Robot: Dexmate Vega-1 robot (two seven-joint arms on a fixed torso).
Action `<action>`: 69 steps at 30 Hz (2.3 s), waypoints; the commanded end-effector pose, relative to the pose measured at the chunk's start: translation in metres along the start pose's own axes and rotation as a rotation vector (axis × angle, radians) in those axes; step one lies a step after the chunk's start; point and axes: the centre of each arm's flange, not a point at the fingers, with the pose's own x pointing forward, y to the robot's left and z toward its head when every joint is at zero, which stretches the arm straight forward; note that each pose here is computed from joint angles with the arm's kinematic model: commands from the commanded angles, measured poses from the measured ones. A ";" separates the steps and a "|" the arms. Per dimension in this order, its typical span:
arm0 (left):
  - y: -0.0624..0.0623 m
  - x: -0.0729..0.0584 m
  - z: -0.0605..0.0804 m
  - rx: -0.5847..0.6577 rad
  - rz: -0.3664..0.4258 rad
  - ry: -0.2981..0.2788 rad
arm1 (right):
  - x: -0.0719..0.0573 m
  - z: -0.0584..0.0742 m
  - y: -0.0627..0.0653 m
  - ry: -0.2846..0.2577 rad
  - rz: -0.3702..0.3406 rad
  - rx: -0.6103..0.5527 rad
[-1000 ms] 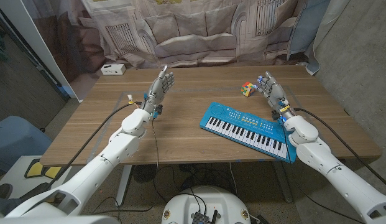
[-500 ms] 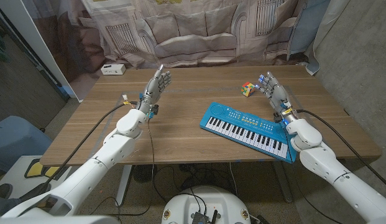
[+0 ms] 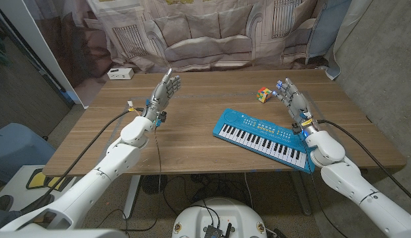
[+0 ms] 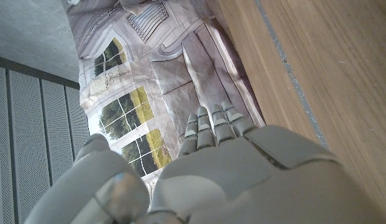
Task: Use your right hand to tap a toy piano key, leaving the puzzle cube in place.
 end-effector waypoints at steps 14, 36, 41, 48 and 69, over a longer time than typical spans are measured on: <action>0.006 -0.001 -0.001 -0.004 -0.002 -0.020 | -0.028 0.010 0.013 -0.044 -0.023 0.013; 0.004 -0.003 -0.004 -0.031 0.002 -0.019 | -0.055 0.020 0.016 -0.041 -0.026 -0.006; 0.004 -0.004 -0.004 -0.035 -0.004 -0.017 | -0.063 0.022 0.016 -0.044 -0.026 -0.013; 0.002 -0.007 -0.001 -0.024 -0.010 -0.016 | -0.073 0.023 0.018 -0.047 -0.031 -0.013; 0.001 -0.007 -0.004 -0.033 -0.022 -0.013 | -0.101 0.025 0.025 -0.037 -0.060 -0.006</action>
